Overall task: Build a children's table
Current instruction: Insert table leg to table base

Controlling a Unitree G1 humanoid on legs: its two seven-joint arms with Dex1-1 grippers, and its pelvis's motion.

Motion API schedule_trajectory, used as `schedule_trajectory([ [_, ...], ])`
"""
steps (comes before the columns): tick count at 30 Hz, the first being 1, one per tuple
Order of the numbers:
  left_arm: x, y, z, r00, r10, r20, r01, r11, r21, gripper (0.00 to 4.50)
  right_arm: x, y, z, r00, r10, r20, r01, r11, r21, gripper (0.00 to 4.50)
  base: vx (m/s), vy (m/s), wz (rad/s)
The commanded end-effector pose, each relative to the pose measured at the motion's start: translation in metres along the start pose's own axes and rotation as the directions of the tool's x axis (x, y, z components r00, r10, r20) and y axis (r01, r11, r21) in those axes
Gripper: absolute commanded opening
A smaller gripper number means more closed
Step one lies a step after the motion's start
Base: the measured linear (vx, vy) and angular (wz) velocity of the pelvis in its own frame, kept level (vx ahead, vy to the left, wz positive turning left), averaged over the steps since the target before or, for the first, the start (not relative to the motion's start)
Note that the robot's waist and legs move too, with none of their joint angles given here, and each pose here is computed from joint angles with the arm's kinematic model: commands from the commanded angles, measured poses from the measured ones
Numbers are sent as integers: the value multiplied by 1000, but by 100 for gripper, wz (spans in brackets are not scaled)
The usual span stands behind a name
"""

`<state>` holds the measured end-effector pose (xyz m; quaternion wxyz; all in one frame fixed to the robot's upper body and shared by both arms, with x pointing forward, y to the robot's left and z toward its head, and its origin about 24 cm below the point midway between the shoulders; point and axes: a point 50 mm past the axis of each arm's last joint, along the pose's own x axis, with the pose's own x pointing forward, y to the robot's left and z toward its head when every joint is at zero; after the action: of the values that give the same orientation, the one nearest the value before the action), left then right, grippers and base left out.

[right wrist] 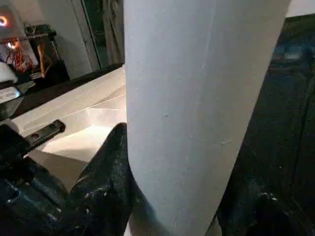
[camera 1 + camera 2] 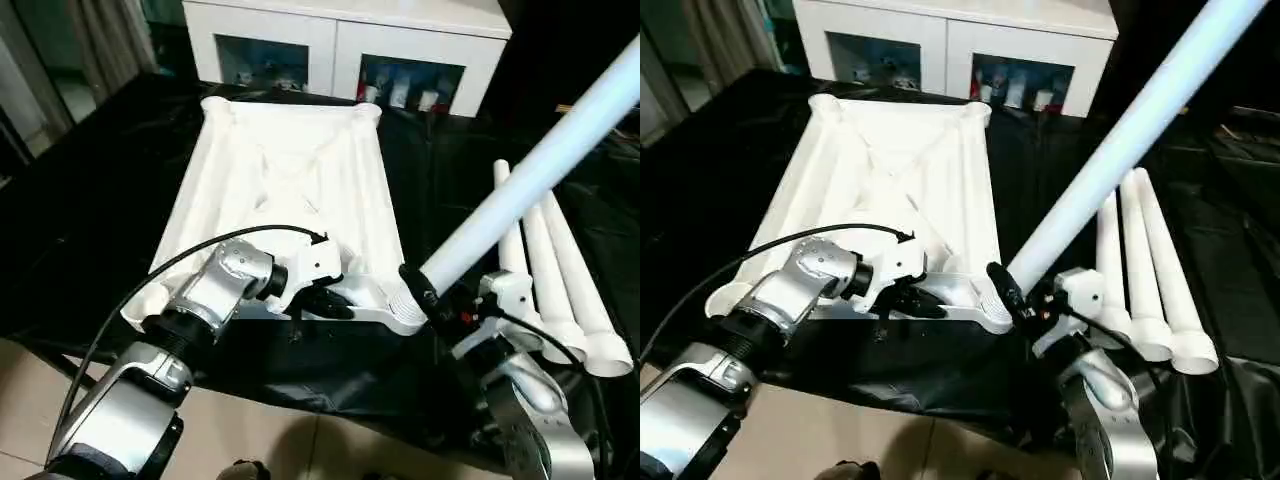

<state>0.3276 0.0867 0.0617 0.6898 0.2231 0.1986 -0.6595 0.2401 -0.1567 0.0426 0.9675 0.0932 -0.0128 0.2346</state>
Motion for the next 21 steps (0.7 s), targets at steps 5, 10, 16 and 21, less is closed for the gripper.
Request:
schedule_trajectory([
  [5,-12,7,-10,996,76,-37,-77,997,-32,0,-27,8,-41,928,137,-345,-156,987,-27,186,0,0,0],
  [10,-12,8,-10,996,80,-50,-81,997,-18,0,-21,8,-35,911,206,-356,-219,976,5,186,0,0,0],
  [16,-14,9,-9,996,72,-54,-73,997,-9,0,-11,-3,-25,903,248,-352,-242,968,60,186,0,0,0],
  [21,-17,9,-9,996,50,-77,-49,999,11,0,-1,-16,-7,865,337,-372,-320,941,109,186,0,0,0],
])
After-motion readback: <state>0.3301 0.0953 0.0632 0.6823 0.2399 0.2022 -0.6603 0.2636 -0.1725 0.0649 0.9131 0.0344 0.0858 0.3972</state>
